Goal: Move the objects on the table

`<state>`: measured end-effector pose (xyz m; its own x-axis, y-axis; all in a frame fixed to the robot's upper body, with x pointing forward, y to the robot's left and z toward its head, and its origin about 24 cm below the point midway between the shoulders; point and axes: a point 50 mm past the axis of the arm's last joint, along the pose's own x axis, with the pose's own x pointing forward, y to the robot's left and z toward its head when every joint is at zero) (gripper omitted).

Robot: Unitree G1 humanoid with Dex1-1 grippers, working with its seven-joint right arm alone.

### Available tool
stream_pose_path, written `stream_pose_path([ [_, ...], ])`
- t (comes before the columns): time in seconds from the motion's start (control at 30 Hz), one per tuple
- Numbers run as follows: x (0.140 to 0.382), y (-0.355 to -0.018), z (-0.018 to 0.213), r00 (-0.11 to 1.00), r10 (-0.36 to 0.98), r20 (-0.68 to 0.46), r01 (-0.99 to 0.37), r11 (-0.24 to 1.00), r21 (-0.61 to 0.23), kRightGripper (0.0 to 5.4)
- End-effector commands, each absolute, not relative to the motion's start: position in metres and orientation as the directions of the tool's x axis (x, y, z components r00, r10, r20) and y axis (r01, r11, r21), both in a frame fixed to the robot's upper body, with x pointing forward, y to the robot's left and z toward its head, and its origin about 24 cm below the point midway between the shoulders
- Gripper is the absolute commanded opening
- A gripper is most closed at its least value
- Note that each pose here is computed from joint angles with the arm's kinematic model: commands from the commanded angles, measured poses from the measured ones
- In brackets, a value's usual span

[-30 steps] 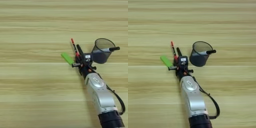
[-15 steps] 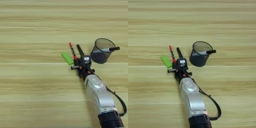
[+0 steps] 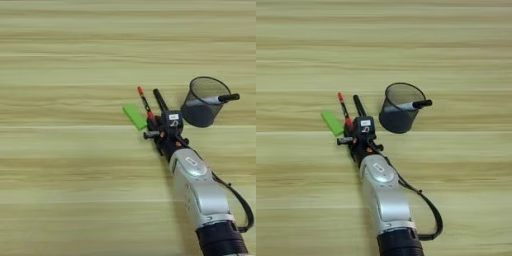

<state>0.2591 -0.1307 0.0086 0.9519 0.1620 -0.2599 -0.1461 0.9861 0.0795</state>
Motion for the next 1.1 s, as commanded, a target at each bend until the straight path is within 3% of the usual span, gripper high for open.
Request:
stream_pose_path([
  [0.03,0.271,-0.129,0.032,0.975,0.16,-0.154,-0.156,0.987,0.04,1.75],
  [0.53,0.271,-0.125,0.058,0.99,0.139,0.036,-0.132,0.979,-0.155,3.36],
  [0.83,0.267,-0.108,0.063,0.976,0.211,0.062,-0.205,0.975,-0.085,4.44],
  [1.1,0.262,-0.098,0.069,0.959,0.269,0.085,-0.263,0.962,-0.076,5.36],
])
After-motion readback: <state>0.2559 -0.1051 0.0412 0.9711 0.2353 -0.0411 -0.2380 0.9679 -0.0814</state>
